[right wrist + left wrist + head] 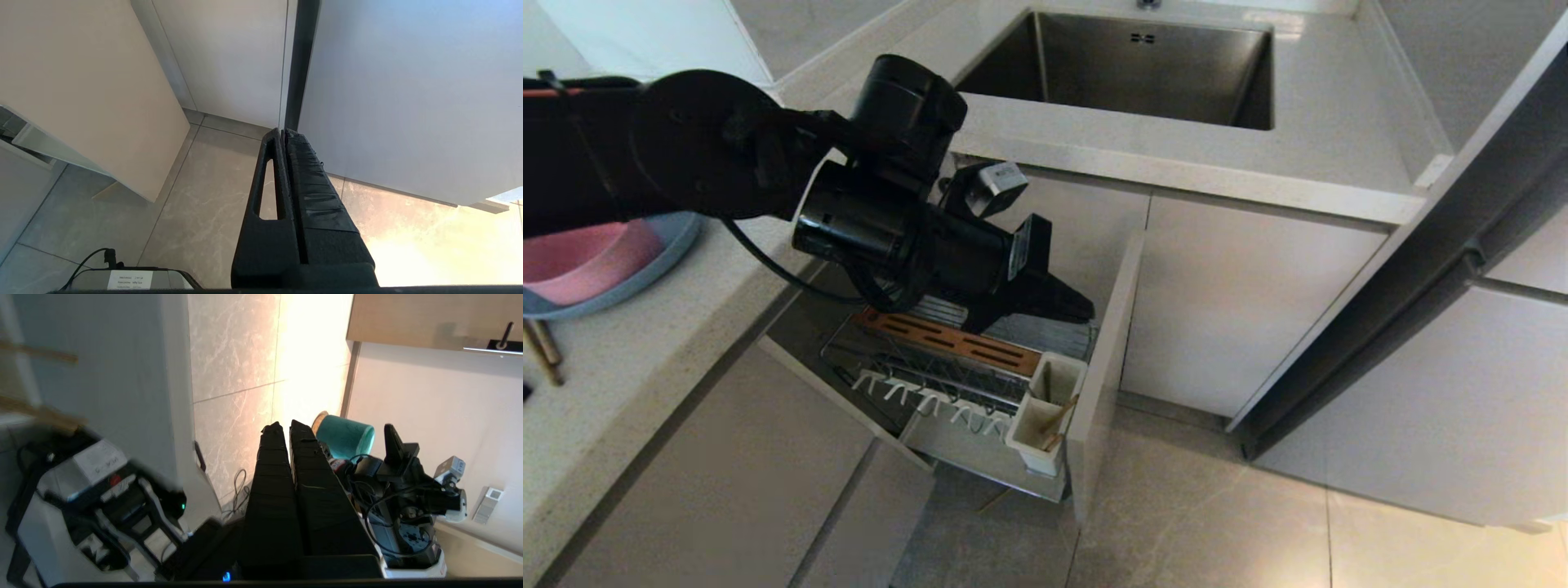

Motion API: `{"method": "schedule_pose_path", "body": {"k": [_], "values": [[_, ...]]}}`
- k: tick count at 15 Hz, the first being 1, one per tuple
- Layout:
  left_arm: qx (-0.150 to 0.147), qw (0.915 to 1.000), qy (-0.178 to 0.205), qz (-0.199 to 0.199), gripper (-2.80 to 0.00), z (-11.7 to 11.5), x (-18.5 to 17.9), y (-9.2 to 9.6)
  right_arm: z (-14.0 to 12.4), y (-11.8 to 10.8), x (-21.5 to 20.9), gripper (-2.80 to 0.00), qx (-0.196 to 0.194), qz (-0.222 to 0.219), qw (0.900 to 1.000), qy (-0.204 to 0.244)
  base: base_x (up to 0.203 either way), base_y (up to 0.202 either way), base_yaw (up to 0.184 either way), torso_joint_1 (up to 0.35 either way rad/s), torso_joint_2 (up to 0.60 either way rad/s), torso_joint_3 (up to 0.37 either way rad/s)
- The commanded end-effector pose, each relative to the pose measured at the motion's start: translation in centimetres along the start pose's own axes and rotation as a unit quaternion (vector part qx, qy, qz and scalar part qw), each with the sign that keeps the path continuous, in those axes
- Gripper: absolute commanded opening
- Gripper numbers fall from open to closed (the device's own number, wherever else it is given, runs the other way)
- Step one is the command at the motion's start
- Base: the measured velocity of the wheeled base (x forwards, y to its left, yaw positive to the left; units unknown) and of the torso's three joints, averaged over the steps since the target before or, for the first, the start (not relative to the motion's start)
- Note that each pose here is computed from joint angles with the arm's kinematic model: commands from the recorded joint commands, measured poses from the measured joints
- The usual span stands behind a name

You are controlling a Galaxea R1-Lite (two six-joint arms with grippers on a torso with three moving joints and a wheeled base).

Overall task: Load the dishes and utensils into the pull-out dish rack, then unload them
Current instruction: Close the cupboard

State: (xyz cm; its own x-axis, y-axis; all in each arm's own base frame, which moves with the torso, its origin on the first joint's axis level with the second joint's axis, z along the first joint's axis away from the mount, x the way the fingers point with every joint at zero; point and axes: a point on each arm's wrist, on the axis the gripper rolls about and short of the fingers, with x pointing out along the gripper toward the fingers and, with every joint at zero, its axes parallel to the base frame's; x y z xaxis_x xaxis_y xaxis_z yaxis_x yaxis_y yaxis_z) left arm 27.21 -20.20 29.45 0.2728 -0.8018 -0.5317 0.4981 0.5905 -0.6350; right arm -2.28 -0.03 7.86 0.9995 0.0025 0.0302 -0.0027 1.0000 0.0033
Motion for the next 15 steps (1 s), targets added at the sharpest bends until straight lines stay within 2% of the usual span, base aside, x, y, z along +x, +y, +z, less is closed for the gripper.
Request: {"method": "schedule_pose_path", "body": {"k": [1, 2, 5, 7, 12, 15], "values": [[-0.001, 1.0, 0.008, -0.002, -2.8, 0.3, 1.6, 0.4, -0.2, 0.0, 0.1, -2.8, 0.0, 0.0, 1.0, 0.004, 0.0, 0.0, 0.0, 0.0, 0.0, 0.0], [0.004, 0.9999, 0.012, -0.003, -2.8, 0.4, 2.5, 0.5, -0.2, 0.0, 0.1, -2.8, 0.0, 0.0, 1.0, 0.004, 0.0, 0.0, 0.0, 0.0, 0.0, 0.0], [0.051, 0.9983, 0.029, -0.007, -2.8, 0.1, 4.3, 0.6, -0.2, 0.0, 0.1, -2.8, 0.0, 0.0, 1.0, 0.004, 0.0, 0.0, 0.0, 0.0, 0.0, 0.0], [0.069, 0.9965, 0.046, -0.003, -2.8, -0.4, 5.2, 1.1, -0.2, 0.0, 0.1, -2.8, 0.0, 0.0, 1.0, 0.004, 0.0, 0.0, 0.0, 0.0, 0.0, 0.0], [0.075, 0.9943, 0.075, 0.002, -2.8, -1.2, 7.5, 1.8, -0.2, 0.0, 0.1, -2.8, 0.0, 0.0, 1.0, 0.004, 0.0, 0.0, 0.0, 0.0, 0.0, 0.0], [0.079, 0.9933, 0.082, 0.022, -2.8, -1.5, 8.9, 2.4, -0.2, 0.0, 0.1, -2.8, 0.0, 0.0, 1.0, 0.004, 0.0, 0.0, 0.0, 0.0, 0.0, 0.0]]}}
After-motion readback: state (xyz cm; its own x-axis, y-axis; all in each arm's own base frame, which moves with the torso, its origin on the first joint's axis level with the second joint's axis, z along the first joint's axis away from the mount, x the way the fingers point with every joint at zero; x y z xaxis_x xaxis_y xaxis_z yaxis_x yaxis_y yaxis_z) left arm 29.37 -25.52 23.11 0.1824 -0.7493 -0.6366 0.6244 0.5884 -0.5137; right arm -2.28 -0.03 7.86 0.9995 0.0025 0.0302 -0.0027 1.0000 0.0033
